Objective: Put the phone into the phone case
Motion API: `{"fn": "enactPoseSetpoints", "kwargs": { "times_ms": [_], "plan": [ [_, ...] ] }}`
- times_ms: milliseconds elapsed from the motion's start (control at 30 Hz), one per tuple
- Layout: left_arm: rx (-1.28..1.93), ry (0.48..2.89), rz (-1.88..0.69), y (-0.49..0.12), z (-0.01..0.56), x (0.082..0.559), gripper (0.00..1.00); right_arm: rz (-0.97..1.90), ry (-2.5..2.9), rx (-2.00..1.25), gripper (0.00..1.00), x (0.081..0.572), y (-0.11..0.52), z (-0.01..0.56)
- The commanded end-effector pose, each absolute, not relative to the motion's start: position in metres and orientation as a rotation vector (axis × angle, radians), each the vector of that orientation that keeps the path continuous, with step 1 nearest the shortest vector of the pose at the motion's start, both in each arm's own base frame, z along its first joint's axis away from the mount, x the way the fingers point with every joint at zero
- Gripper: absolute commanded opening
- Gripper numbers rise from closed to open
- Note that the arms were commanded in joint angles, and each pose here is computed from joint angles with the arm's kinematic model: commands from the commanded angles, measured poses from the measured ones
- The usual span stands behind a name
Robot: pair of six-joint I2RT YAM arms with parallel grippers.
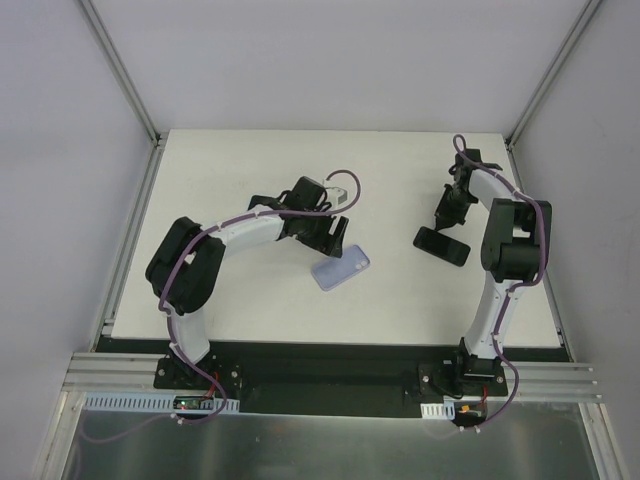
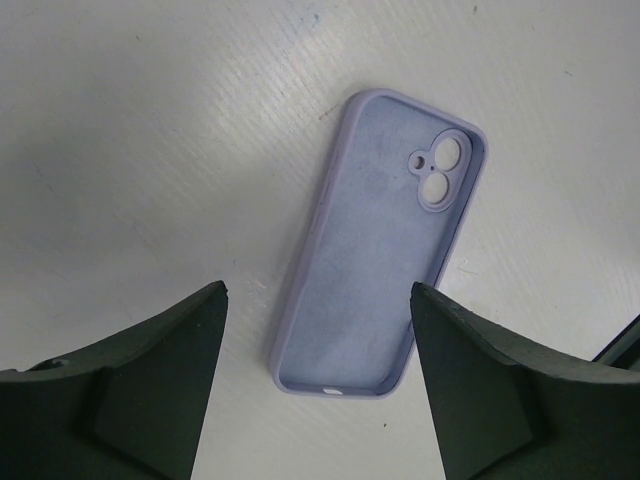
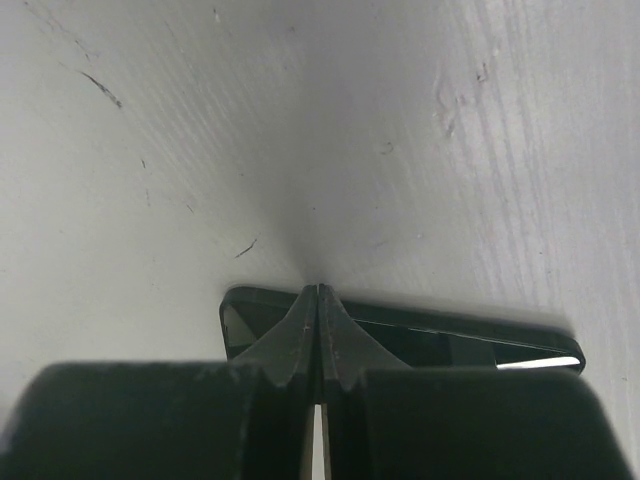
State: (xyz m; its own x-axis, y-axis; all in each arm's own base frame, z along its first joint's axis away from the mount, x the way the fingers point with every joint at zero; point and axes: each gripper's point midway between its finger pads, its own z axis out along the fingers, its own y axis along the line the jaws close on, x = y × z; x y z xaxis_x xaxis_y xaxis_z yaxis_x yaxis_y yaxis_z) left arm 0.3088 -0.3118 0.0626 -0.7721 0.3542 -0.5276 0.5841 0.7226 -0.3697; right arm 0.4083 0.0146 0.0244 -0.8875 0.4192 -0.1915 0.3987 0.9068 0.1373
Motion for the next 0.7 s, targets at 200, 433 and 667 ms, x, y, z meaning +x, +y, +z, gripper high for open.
{"fn": "enactPoseSetpoints", "kwargs": {
  "times_ms": [200, 433, 667],
  "plan": [
    [0.643, 2.472, -0.757, -0.310, 0.082, 0.300, 0.76, 0.246, 2.875, 0.525, 0.02, 0.396, 0.029, 0.026],
    [0.579, 2.507, -0.672, -0.298, 0.071, 0.303, 0.76, 0.293, 2.924, 0.331, 0.02, 0.371, 0.056, 0.026],
    [0.557, 2.517, -0.661, -0.295, 0.069, 0.302, 0.77, 0.328, 2.955, 0.157, 0.02, 0.335, 0.078, 0.026]
  ]
}}
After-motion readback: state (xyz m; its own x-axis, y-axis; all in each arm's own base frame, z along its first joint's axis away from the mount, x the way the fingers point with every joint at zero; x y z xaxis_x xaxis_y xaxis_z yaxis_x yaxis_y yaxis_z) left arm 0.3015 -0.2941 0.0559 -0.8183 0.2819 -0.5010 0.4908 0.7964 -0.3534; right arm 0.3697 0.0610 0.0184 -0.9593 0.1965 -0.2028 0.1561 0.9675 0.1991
